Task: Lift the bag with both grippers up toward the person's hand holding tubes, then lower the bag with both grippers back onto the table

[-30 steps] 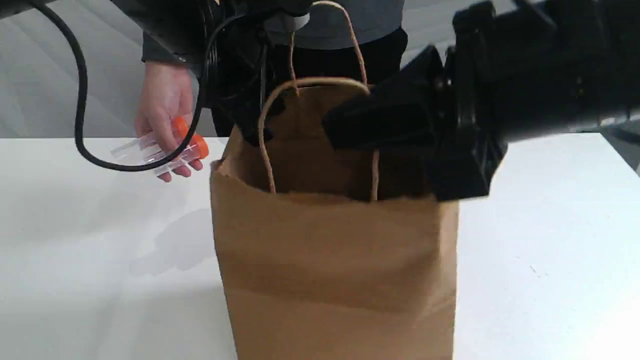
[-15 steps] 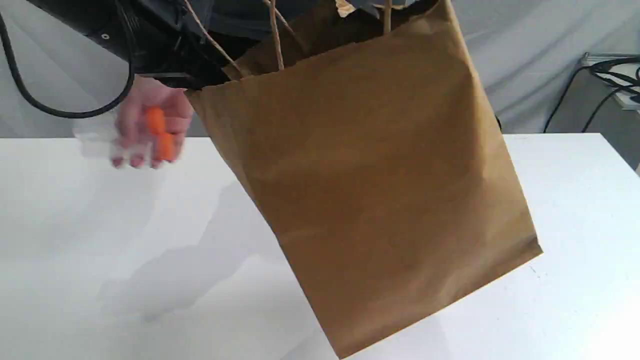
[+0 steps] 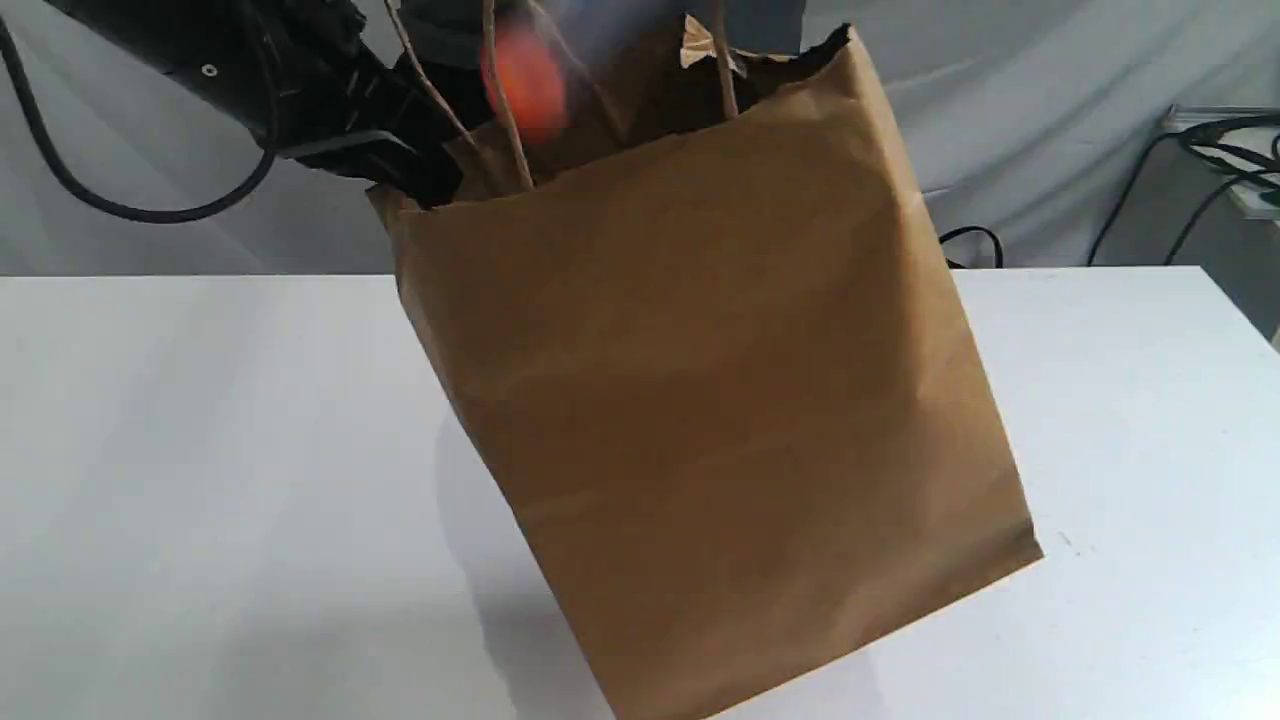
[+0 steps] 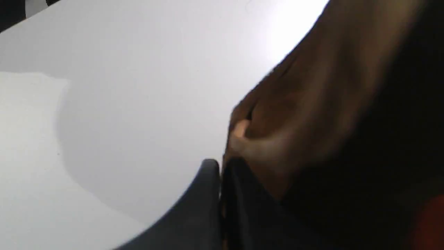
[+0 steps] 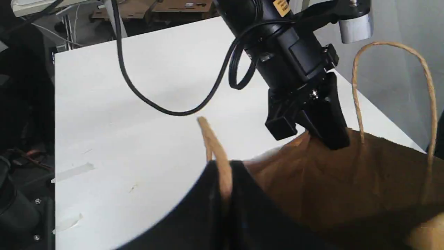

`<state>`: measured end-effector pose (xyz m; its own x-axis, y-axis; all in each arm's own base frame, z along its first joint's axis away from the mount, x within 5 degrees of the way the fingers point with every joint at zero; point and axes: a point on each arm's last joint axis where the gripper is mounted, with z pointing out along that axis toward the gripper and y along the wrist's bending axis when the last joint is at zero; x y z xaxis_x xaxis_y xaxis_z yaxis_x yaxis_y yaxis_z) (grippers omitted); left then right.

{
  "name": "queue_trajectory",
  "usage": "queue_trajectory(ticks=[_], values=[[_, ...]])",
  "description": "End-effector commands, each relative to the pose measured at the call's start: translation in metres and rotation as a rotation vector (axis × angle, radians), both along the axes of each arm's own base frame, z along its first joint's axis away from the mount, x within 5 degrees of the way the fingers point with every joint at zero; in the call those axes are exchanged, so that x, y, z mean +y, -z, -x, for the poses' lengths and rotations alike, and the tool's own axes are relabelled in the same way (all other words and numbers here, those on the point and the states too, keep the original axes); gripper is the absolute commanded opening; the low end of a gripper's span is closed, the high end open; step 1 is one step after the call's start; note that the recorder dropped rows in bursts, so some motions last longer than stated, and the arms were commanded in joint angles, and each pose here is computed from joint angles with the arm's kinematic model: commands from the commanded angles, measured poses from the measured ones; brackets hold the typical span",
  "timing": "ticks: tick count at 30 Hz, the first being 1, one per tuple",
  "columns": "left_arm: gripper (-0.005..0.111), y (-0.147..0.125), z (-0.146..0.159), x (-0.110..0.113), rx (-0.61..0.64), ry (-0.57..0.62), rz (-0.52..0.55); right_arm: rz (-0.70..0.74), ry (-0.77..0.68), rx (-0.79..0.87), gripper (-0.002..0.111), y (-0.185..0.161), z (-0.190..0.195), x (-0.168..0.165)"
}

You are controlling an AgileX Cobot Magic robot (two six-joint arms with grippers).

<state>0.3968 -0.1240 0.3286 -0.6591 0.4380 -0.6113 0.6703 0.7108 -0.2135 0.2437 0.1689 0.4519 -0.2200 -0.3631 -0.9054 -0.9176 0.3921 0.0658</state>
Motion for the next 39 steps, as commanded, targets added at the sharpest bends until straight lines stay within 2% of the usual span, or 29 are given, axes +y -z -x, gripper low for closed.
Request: queue_trajectory(ticks=[1, 9, 14, 19, 27, 39], values=[[0.000, -0.001, 0.000, 0.001, 0.006, -0.012, 0.005, -0.017, -0.015, 0.010, 0.000, -0.003, 0.003, 0.001], [0.000, -0.003, 0.001, 0.001, 0.007, -0.009, 0.005, -0.003, -0.017, 0.009, 0.000, -0.002, 0.004, 0.000], [0.000, -0.024, 0.002, 0.001, -0.044, 0.007, 0.014, 0.013, -0.002, -0.001, 0.000, 0.003, 0.003, -0.001], [0.000, -0.047, 0.001, -0.001, -0.118, 0.009, 0.032, -0.019, 0.078, -0.023, 0.000, 0.017, 0.009, -0.008], [0.000, -0.045, 0.001, -0.002, -0.114, 0.034, 0.021, -0.099, 0.046, -0.037, 0.000, 0.034, 0.026, -0.011], [0.000, -0.045, 0.008, -0.007, -0.056, 0.096, 0.070, -0.013, 0.018, 0.098, 0.000, 0.100, 0.038, -0.015]])
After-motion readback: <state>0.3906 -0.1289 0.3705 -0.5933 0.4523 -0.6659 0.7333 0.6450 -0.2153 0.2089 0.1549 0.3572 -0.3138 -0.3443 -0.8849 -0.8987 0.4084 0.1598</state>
